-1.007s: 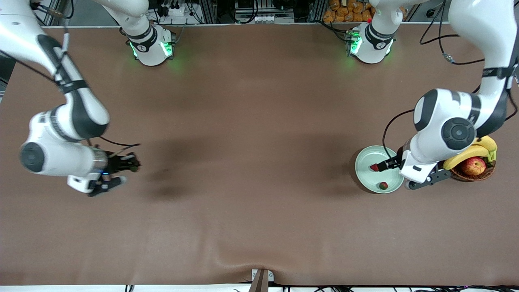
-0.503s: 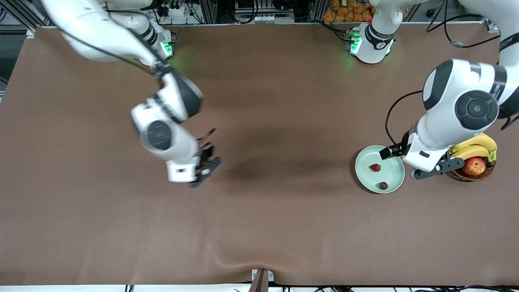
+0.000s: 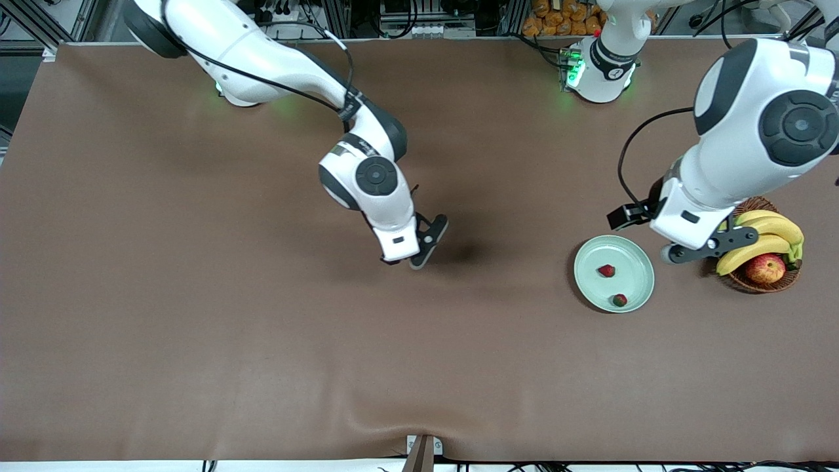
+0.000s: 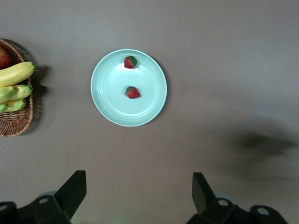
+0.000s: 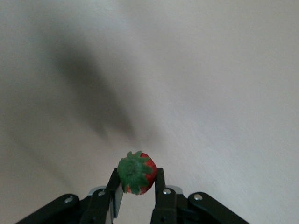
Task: Collect all strawberries into plate
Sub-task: 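Carry the last strawberry toward the middle while the left gripper returns, then grasp the strawberry with the left gripper from the right gripper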
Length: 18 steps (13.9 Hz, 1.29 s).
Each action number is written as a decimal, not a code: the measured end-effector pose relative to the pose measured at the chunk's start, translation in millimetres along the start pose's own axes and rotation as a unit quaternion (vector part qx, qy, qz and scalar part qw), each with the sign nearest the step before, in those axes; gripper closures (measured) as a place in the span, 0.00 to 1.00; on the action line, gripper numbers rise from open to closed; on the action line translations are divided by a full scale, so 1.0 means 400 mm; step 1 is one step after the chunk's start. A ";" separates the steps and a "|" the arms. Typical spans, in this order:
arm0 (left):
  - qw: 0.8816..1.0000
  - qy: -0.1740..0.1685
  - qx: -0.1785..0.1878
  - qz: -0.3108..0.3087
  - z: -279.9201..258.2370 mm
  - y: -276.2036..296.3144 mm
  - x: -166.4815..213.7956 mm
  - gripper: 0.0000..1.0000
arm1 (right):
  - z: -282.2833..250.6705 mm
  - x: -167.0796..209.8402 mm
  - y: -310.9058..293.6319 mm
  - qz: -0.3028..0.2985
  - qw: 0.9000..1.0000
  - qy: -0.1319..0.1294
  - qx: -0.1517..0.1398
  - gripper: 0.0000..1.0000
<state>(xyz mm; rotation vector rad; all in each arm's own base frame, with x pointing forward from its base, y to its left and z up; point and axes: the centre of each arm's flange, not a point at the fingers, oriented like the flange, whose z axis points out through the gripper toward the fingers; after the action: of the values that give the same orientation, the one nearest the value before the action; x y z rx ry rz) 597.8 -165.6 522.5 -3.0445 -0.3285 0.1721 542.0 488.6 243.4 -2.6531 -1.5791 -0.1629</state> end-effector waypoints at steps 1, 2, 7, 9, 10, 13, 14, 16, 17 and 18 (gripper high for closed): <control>1.000 0.000 0.000 0.001 0.000 0.002 -0.001 0.00 | 0.025 0.010 -0.016 -0.010 1.000 0.004 -0.003 0.69; 1.000 -0.001 0.000 0.000 0.000 0.001 -0.001 0.00 | 0.048 0.021 -0.033 -0.018 1.000 0.005 -0.003 0.69; 1.000 -0.002 0.000 0.002 0.002 0.004 -0.002 0.00 | 0.119 0.080 -0.114 -0.039 0.999 0.016 0.002 0.69; 1.000 -0.003 -0.001 0.009 0.004 0.021 -0.010 0.00 | 0.131 0.088 -0.119 -0.041 0.999 0.015 -0.003 0.53; 1.000 -0.004 -0.001 0.012 0.005 0.030 -0.015 0.00 | 0.132 0.089 -0.118 -0.042 0.999 0.015 -0.005 0.42; 1.000 -0.005 -0.001 0.016 0.008 0.041 -0.020 0.00 | 0.104 0.104 -0.098 -0.038 0.999 0.027 -0.011 0.13; 1.000 -0.005 -0.001 0.016 0.009 0.041 -0.019 0.00 | 0.085 0.110 -0.083 -0.034 0.999 0.032 -0.016 0.04; 1.000 -0.006 -0.001 0.017 0.012 0.045 -0.019 0.00 | 0.033 0.101 -0.026 -0.021 0.999 0.021 -0.025 0.00; 1.000 -0.006 -0.002 0.020 0.014 0.052 -0.021 0.00 | -0.006 0.086 0.017 -0.009 0.999 0.007 -0.030 0.00; 1.000 -0.003 -0.004 0.023 0.015 0.062 -0.023 0.00 | -0.055 0.067 0.069 0.005 0.999 -0.006 -0.036 0.00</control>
<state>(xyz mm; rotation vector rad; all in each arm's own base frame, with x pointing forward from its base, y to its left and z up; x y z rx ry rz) 593.4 -191.3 515.3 -3.0613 -0.2614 0.1843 577.6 496.6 268.7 -2.7205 -1.5931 -0.2070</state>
